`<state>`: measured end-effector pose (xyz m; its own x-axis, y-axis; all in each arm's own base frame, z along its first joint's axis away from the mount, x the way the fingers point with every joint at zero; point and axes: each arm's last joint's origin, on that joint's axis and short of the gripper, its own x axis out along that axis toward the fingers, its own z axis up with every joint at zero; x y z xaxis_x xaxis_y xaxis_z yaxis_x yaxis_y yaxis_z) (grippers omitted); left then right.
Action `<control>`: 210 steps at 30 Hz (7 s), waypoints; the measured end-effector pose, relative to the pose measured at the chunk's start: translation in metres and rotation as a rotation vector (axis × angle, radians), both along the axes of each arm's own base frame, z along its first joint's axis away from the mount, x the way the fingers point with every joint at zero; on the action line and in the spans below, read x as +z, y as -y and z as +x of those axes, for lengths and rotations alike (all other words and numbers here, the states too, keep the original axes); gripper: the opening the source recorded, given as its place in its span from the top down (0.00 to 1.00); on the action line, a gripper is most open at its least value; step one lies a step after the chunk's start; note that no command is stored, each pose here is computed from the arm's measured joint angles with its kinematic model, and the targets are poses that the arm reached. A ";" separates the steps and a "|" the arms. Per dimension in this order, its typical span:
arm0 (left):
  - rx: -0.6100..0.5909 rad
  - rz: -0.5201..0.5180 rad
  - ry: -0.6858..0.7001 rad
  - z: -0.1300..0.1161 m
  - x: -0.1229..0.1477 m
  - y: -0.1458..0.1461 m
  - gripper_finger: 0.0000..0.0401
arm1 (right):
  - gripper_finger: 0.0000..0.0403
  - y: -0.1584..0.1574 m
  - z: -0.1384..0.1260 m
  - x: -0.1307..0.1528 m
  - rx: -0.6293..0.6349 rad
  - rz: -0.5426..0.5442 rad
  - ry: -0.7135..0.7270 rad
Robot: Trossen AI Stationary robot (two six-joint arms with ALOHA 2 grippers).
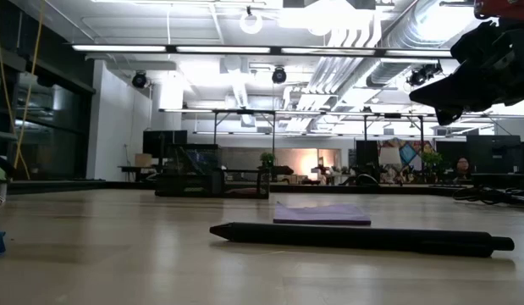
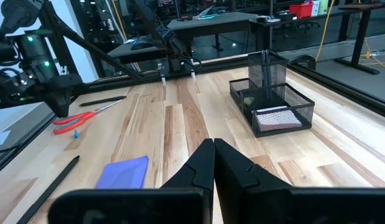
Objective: Pick and place office supplies into organizer
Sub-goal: Put the red scissors into the black desk organizer
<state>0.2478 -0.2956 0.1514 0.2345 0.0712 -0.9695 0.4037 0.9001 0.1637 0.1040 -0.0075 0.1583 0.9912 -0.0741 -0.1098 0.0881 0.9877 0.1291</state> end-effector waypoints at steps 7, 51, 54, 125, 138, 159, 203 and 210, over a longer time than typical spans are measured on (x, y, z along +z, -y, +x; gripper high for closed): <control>0.020 -0.060 0.049 0.011 0.001 0.001 0.79 | 0.99 0.000 0.000 0.000 0.000 0.000 0.000; 0.143 0.092 0.156 0.028 -0.018 -0.014 0.98 | 0.99 0.000 0.000 0.000 0.000 0.000 0.000; 0.162 0.133 0.178 0.034 -0.010 -0.018 0.99 | 0.99 0.000 0.000 0.000 0.000 0.000 0.000; 0.770 0.249 1.161 -0.116 0.145 -0.221 0.96 | 0.99 0.000 0.000 0.000 0.000 0.000 0.000; 0.838 0.159 1.202 -0.142 0.181 -0.262 0.97 | 0.99 0.000 0.000 0.000 0.000 0.000 0.000; 0.655 -0.112 1.487 -0.158 0.158 -0.282 0.97 | 0.99 0.000 0.000 0.000 0.000 0.000 0.000; 0.637 -0.209 1.472 -0.069 0.084 -0.424 0.97 | 0.99 0.000 0.000 0.000 0.000 0.000 0.000; 0.648 -0.240 1.426 -0.060 0.066 -0.434 0.97 | 0.99 0.000 0.000 0.000 0.000 0.000 0.000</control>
